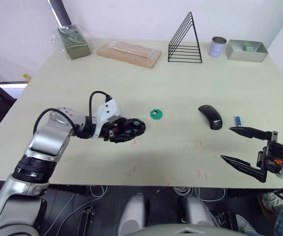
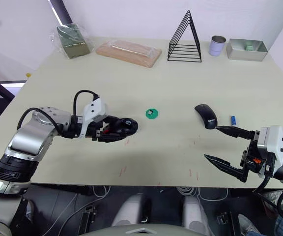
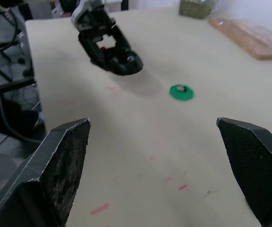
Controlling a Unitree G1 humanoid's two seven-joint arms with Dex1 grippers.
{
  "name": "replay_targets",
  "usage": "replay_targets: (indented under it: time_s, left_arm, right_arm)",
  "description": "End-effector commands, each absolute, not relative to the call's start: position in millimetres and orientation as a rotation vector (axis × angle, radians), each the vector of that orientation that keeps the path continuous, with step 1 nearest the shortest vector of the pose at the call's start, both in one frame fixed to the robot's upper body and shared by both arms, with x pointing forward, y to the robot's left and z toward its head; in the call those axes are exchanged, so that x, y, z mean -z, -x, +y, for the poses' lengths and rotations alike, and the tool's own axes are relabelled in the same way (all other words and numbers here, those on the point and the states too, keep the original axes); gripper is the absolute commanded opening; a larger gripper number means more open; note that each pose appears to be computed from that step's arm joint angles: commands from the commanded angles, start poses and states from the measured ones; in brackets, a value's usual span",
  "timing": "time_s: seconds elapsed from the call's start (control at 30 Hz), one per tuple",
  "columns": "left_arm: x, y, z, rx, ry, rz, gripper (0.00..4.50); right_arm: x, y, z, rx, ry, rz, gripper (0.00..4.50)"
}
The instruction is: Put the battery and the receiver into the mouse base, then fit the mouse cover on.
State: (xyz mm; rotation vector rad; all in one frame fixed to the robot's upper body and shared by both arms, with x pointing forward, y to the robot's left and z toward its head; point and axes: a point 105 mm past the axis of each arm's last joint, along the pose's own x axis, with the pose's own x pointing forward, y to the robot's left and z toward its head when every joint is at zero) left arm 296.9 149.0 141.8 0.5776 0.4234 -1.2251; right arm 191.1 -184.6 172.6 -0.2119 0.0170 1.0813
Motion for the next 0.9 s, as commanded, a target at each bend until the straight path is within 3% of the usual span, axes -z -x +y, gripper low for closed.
replay_targets:
  time_s: [0.03, 0.17, 0.9]
  left_arm:
    - [-150.2, -292.1, 126.9, 1.280, -0.662, 0.380, 2.92]
    - [-147.5, -292.4, 95.4, 1.333, -0.739, 0.347, 2.92]
    - [-117.1, -299.1, 37.4, 1.394, -0.767, 0.409, 2.92]
  right_arm:
    - [-185.7, -182.1, -181.7, -1.107, 0.263, -0.029, 4.50]
    - [-186.2, -175.8, -183.8, -1.103, 0.260, -0.016, 4.50]
    - [-178.3, -155.1, -200.2, -1.054, 0.276, 0.081, 4.50]
